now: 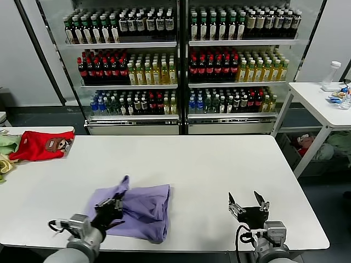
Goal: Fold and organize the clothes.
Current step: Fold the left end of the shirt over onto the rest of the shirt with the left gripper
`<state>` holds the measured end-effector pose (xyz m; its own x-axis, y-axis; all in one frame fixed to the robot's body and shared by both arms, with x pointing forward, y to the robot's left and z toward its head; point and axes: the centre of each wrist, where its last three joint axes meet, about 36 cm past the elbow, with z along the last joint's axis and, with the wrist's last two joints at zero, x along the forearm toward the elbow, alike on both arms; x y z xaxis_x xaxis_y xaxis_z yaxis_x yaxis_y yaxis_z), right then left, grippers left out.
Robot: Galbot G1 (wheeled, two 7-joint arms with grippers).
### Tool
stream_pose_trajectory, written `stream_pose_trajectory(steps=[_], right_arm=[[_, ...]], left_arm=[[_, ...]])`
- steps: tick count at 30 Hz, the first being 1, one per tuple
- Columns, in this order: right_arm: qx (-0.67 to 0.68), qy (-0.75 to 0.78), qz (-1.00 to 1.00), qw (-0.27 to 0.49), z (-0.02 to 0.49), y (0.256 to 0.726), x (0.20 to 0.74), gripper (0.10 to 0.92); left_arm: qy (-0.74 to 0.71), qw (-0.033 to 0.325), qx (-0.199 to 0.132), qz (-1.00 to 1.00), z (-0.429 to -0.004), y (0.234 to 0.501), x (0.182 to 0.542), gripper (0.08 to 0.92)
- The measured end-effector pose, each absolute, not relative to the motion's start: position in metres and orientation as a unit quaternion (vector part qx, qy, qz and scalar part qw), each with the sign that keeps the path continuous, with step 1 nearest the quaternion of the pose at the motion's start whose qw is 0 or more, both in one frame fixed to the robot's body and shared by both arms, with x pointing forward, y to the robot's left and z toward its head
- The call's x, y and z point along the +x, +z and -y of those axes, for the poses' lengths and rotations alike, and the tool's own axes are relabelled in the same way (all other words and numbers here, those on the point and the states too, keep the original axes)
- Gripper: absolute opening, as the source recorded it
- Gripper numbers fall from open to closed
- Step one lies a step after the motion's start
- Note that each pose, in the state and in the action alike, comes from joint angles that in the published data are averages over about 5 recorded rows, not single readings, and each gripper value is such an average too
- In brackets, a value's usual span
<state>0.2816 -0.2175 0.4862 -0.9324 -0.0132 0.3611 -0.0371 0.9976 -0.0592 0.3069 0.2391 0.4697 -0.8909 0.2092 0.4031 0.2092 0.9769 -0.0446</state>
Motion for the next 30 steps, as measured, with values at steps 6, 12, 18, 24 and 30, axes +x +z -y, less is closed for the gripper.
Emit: stream_pose_trajectory(steps=[6, 12, 18, 24, 30], right_arm=[[0.012, 0.033, 0.982, 0.185, 0.218, 0.485, 0.281, 0.823], [0.012, 0.033, 0.982, 0.187, 0.217, 0.484, 0.281, 0.823], [0.013, 0.033, 0.982, 0.188, 0.215, 0.483, 0.281, 0.823], [0.014, 0.032, 0.981, 0.191, 0.215, 0.481, 0.282, 0.823], [0.017, 0.032, 0.981, 0.189, 0.214, 0.482, 0.281, 0.823]], left_arm=[[0.008, 0.207, -0.133, 0.969, -0.222, 0.467, 0.309, 0.112], [0.009, 0.203, -0.147, 0.968, -0.216, 0.467, 0.313, 0.112], [0.014, 0.203, -0.16, 0.966, -0.209, 0.465, 0.317, 0.112], [0.03, 0.204, -0.173, 0.963, -0.201, 0.46, 0.322, 0.162], [0.061, 0.187, -0.193, 0.961, -0.188, 0.452, 0.326, 0.332]])
